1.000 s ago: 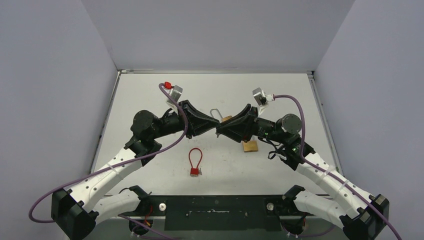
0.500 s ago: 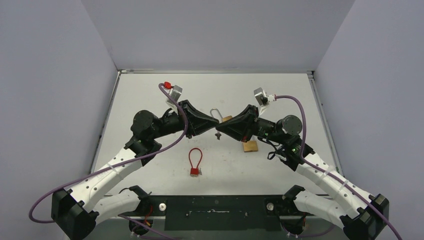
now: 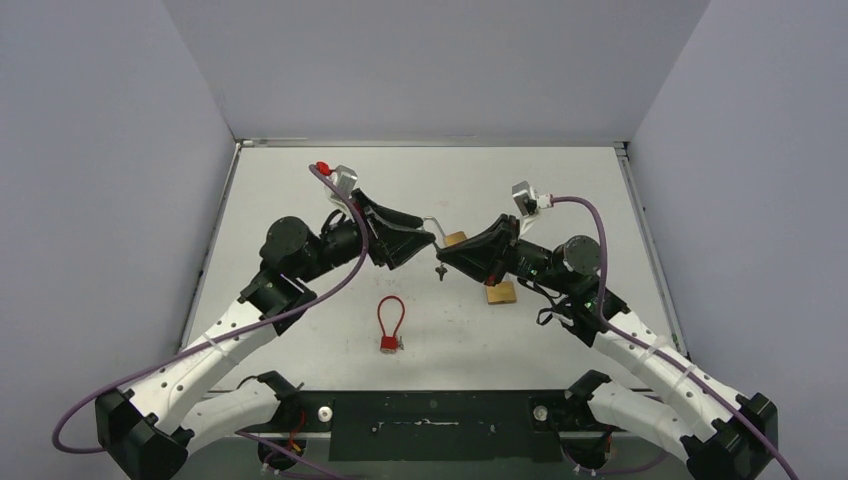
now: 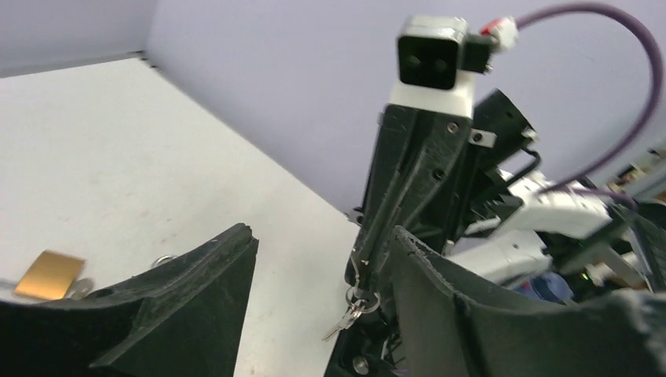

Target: Unlock with the key

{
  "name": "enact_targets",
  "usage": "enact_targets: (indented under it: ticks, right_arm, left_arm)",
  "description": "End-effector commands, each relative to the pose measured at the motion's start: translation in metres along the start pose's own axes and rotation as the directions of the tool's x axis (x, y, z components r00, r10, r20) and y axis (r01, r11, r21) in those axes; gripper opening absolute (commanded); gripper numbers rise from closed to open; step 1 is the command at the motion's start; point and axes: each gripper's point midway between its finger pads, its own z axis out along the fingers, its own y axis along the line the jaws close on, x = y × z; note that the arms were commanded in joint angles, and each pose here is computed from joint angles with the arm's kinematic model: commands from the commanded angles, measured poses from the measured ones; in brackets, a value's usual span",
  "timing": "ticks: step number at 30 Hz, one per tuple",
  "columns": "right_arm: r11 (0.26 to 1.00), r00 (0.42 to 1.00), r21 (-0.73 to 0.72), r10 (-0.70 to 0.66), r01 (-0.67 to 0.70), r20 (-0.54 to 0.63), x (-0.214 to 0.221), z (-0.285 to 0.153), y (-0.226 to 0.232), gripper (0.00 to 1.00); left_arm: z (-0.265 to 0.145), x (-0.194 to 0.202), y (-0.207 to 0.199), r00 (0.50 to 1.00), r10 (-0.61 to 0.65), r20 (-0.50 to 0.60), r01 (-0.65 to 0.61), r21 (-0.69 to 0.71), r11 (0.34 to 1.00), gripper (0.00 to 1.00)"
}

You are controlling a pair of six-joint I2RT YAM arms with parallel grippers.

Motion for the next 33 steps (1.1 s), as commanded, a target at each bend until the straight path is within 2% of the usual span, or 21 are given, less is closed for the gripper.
enact_targets:
  ticks: [1,7,11,14,17,20,24,27,33]
  right_arm:
    - [0.998,0.999,0.059,-0.018,0.016,0.037,-0.002,-0.009,-0.017,0.0]
    - [0.979,0.999,0.201,0.031,-0.039,0.044,0.012,-0.027,-0.054,0.0]
    - [0.897,0.995,0.434,0.06,-0.086,0.075,0.02,-0.052,-0.1,0.0]
    - [0.738,0.991,0.661,0.084,-0.131,0.103,0.031,-0.084,-0.141,0.0]
    - [0.503,0.988,0.85,0.088,-0.154,0.127,0.045,-0.129,-0.178,0.0]
    - [0.284,0.982,0.942,0.109,-0.18,0.154,0.062,-0.172,-0.196,0.0]
    - [0.039,0.967,0.972,0.115,-0.233,0.227,0.076,-0.222,-0.205,0.0]
    - [-0.044,0.955,0.963,0.129,-0.265,0.268,0.088,-0.243,-0.206,0.0]
    - [-0.08,0.931,0.944,0.158,-0.321,0.33,0.107,-0.258,-0.206,0.0]
  left_arm:
    - [-0.005,-0.022,0.034,0.997,0.062,0.042,-0.05,-0.246,0.968,0.65]
    - [-0.013,-0.007,0.079,1.0,0.03,-0.003,-0.028,-0.477,0.879,0.68]
    - [-0.008,0.022,0.104,0.998,-0.021,-0.062,-0.019,-0.577,0.816,0.69]
    - [0.004,0.055,0.12,0.993,-0.063,-0.105,-0.018,-0.631,0.775,0.69]
    - [0.025,0.09,0.13,0.985,-0.097,-0.142,-0.019,-0.651,0.759,0.67]
    - [0.055,0.121,0.134,0.975,-0.133,-0.179,-0.014,-0.645,0.764,0.64]
    - [0.089,0.16,0.142,0.961,-0.148,-0.235,-0.051,-0.674,0.737,0.63]
    - [0.108,0.189,0.154,0.952,-0.153,-0.264,-0.082,-0.704,0.705,0.6]
    - [0.146,0.234,0.182,0.938,-0.204,-0.281,-0.068,-0.725,0.685,0.49]
